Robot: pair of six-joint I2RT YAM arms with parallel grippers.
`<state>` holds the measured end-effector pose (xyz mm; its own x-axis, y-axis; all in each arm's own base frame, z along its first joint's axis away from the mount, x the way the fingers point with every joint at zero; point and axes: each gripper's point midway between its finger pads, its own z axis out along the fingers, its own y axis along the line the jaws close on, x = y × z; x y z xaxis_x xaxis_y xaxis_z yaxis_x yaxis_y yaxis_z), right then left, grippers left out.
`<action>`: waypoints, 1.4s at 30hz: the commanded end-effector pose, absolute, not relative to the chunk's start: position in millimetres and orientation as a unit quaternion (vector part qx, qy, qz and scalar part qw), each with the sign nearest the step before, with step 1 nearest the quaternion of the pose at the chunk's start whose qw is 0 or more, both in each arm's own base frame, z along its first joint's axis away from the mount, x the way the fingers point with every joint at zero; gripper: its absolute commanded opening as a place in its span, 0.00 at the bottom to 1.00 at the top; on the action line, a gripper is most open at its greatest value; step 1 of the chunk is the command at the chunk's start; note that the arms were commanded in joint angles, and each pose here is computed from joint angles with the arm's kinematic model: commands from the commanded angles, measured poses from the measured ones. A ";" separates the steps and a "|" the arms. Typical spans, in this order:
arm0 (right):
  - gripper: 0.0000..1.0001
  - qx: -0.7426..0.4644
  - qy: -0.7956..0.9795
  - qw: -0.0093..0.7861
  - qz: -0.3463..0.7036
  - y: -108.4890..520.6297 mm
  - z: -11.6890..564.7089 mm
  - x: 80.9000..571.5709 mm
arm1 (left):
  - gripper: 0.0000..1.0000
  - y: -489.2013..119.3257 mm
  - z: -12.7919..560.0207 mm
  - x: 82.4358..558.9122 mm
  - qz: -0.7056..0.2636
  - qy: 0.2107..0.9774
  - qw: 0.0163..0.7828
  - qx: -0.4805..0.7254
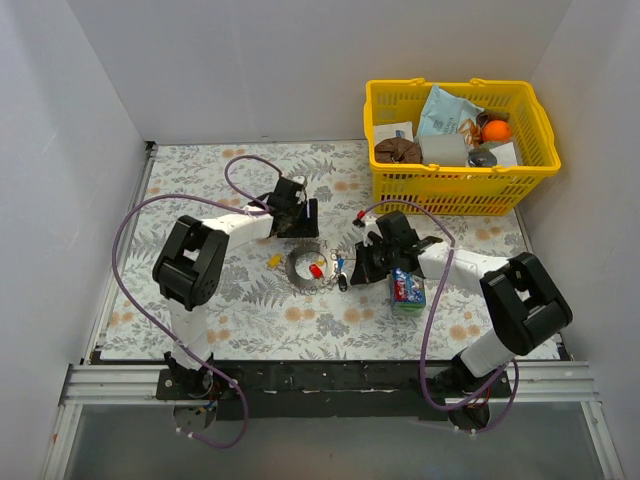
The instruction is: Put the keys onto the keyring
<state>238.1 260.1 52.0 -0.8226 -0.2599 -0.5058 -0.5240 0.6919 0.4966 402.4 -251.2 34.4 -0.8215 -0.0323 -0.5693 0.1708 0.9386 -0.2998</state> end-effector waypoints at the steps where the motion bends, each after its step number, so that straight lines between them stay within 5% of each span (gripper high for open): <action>1: 0.01 -0.240 0.882 0.205 0.351 279.2 56.1 227.9 | 0.60 -237.4 23.4 392.5 -0.145 0.950 0.273 0.042; 9: 0.01 -0.226 0.886 0.173 0.365 301.5 36.0 220.4 | 0.18 -241.3 13.7 360.5 -0.178 0.958 0.221 0.040; 14: 0.01 -0.202 0.904 0.174 0.335 297.6 24.4 231.7 | 0.15 -236.9 16.1 335.9 -0.194 0.960 0.198 0.034; 33: 0.01 -0.188 0.900 0.206 0.335 308.2 33.7 270.8 | 0.22 -221.4 30.5 256.5 -0.235 0.957 0.168 -0.042; 39: 0.01 -0.194 0.900 0.208 0.332 305.9 37.5 268.7 | 0.32 -211.5 56.8 266.3 -0.229 0.944 0.233 -0.052; 42: 0.01 -0.197 0.898 0.226 0.322 300.3 48.4 270.9 | 0.50 -215.3 77.7 275.5 -0.245 0.932 0.264 -0.045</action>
